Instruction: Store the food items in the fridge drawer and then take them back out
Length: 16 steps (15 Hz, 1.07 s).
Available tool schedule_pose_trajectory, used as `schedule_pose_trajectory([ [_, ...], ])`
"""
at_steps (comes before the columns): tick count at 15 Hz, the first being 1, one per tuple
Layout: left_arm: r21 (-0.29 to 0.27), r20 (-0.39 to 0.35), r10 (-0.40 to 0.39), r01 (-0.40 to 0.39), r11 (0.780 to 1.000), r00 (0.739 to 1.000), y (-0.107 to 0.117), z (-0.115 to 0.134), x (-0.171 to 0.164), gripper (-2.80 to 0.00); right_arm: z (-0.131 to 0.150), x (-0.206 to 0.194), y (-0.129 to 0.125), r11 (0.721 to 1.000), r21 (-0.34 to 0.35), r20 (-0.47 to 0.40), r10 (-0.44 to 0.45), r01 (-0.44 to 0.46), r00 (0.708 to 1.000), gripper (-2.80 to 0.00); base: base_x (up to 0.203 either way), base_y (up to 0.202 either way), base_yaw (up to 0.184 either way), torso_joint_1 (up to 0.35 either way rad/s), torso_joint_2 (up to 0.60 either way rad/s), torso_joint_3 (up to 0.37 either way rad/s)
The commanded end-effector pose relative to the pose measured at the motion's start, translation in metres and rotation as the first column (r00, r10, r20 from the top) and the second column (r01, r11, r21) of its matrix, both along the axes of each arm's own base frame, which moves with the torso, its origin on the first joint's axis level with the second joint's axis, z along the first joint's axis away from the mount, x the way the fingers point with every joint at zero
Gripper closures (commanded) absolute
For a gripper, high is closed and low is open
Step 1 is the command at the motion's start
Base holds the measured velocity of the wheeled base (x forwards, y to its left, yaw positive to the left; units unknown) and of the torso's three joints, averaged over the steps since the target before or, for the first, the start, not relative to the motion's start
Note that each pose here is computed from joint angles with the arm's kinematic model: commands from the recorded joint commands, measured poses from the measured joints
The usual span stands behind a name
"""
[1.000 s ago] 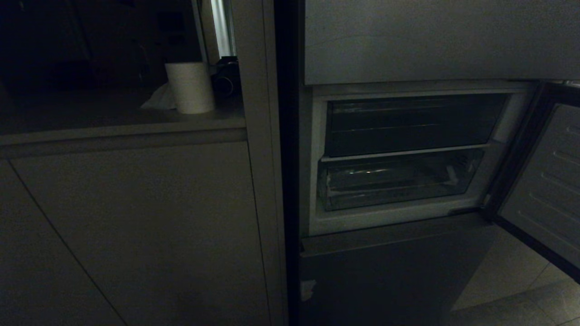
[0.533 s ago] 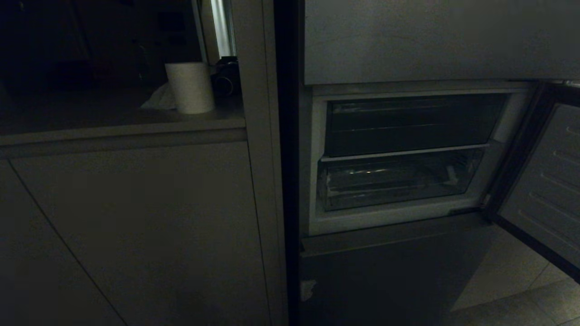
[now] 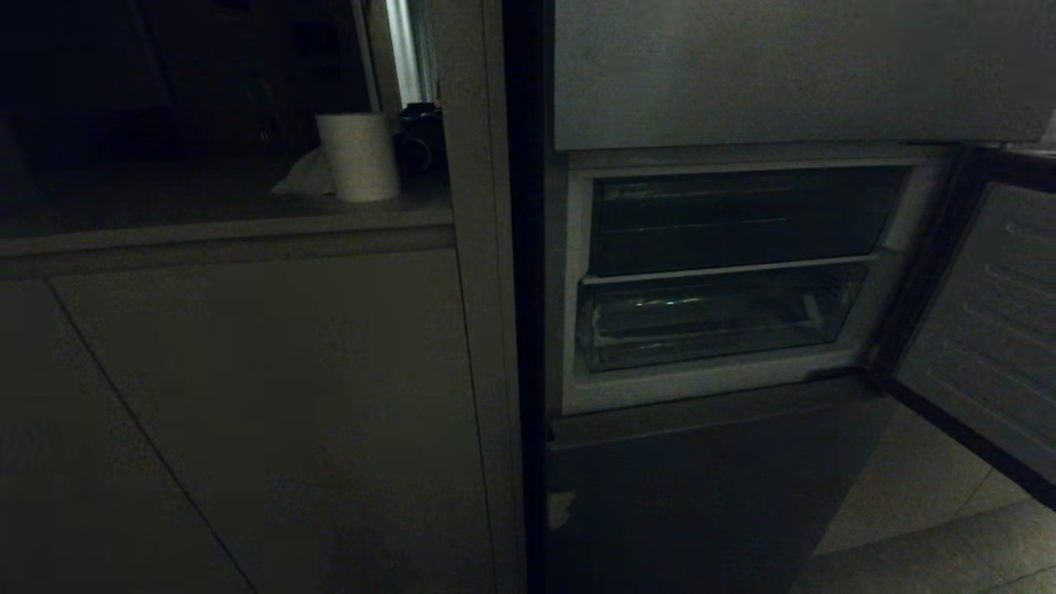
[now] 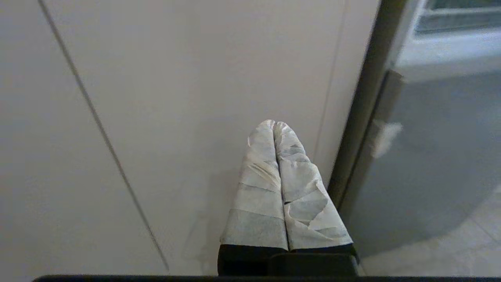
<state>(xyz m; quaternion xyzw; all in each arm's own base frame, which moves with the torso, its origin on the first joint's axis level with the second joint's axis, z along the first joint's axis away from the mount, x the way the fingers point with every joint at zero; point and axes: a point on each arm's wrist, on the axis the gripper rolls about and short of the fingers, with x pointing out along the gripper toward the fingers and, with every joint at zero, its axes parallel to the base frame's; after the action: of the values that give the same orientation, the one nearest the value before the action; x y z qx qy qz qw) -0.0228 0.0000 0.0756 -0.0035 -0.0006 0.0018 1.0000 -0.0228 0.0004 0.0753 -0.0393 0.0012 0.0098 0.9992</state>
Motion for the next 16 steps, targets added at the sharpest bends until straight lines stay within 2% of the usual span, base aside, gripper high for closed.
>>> schedule_pose_trajectory([
  [1,-0.001,0.0,0.001,-0.001,1.0,1.0,0.0,0.0,0.0,0.0,0.0004,-0.0002,0.0,1.0,0.005,0.005,-0.001,0.001,1.0,0.0,-0.203,0.0,0.001,0.0,0.0,0.004],
  [16,0.0,0.0,0.001,-0.001,1.0,1.0,0.0,0.0,0.0,0.0,0.0004,-0.0002,-0.0001,1.0,0.025,0.004,-0.006,0.006,1.0,0.0,-0.194,0.0,0.001,0.001,0.0,0.002],
])
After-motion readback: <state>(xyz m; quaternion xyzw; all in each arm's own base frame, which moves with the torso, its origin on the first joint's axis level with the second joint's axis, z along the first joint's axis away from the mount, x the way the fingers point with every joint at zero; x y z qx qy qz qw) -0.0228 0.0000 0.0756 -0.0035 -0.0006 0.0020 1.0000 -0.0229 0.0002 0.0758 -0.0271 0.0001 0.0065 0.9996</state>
